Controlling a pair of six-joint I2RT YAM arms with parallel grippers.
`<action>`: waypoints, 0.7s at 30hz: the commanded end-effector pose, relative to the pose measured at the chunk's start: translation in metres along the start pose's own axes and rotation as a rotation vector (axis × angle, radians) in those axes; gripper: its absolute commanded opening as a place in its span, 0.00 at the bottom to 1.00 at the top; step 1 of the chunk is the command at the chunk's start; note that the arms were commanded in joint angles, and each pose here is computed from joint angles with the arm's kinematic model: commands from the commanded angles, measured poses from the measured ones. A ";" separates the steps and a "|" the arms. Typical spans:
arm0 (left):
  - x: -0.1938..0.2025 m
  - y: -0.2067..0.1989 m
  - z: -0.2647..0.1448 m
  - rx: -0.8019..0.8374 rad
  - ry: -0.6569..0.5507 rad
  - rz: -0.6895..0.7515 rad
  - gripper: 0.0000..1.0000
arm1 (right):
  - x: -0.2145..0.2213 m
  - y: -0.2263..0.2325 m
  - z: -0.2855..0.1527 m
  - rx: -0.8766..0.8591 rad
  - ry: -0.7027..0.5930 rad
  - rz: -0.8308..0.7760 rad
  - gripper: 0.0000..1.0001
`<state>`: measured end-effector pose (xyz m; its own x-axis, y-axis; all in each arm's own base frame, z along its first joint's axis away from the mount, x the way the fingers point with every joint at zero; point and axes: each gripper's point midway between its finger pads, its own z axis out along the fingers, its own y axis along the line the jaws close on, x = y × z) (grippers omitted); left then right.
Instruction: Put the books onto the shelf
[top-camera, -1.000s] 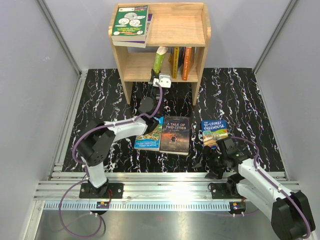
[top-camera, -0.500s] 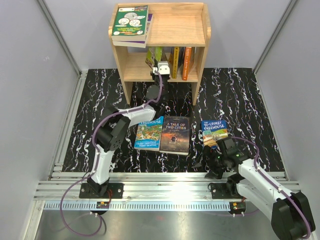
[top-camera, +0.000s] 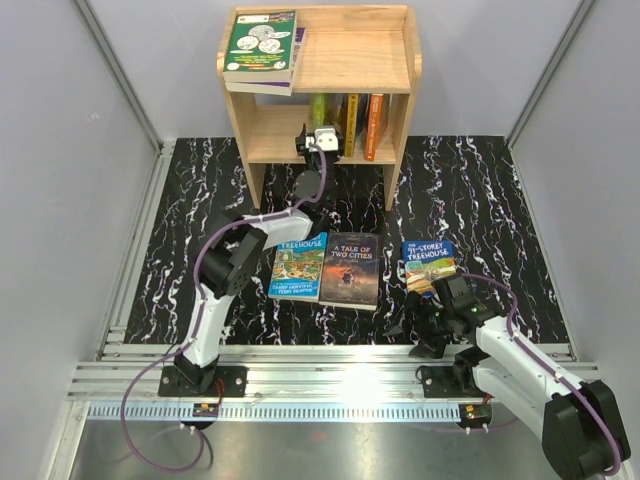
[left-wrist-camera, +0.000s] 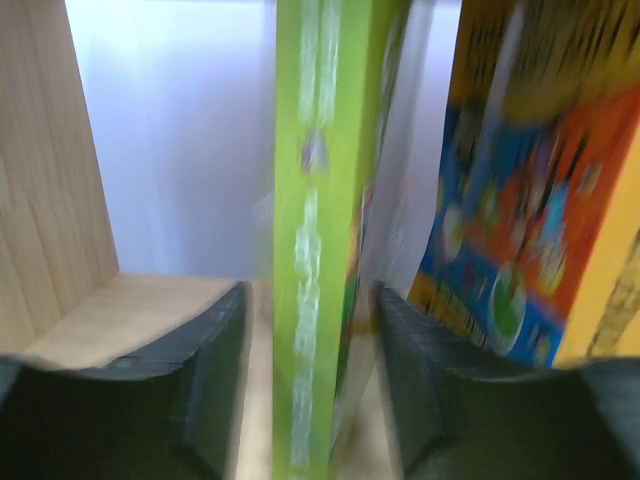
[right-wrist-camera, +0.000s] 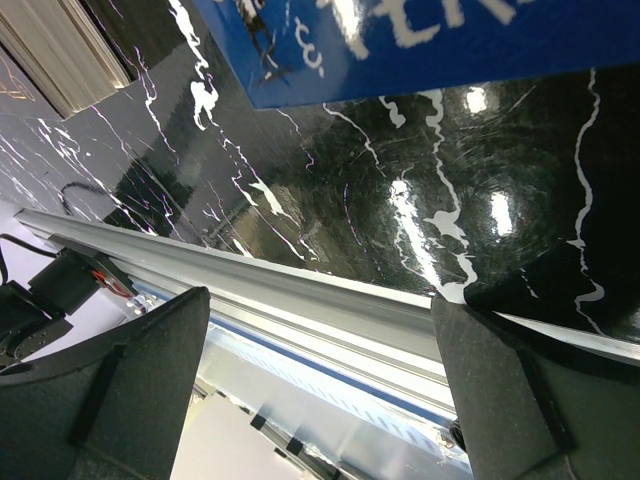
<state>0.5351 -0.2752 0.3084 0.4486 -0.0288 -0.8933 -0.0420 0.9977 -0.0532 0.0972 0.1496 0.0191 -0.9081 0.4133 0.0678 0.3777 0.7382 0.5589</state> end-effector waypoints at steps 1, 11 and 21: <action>-0.086 0.031 -0.007 -0.100 -0.291 -0.293 0.63 | -0.012 0.011 0.002 -0.043 -0.050 -0.042 1.00; -0.103 0.055 -0.038 -0.146 -0.224 -0.264 0.75 | -0.011 0.010 0.000 -0.045 -0.059 -0.044 1.00; -0.063 0.106 -0.143 -0.250 0.275 0.029 0.99 | -0.020 0.042 -0.016 -0.129 -0.089 -0.054 1.00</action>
<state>0.4047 -0.2064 0.3040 0.2943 -0.0252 -0.9554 -0.1720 0.9819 -0.0788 0.1013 0.1520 0.0269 -0.9089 0.4149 0.0420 0.3581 0.7249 0.5884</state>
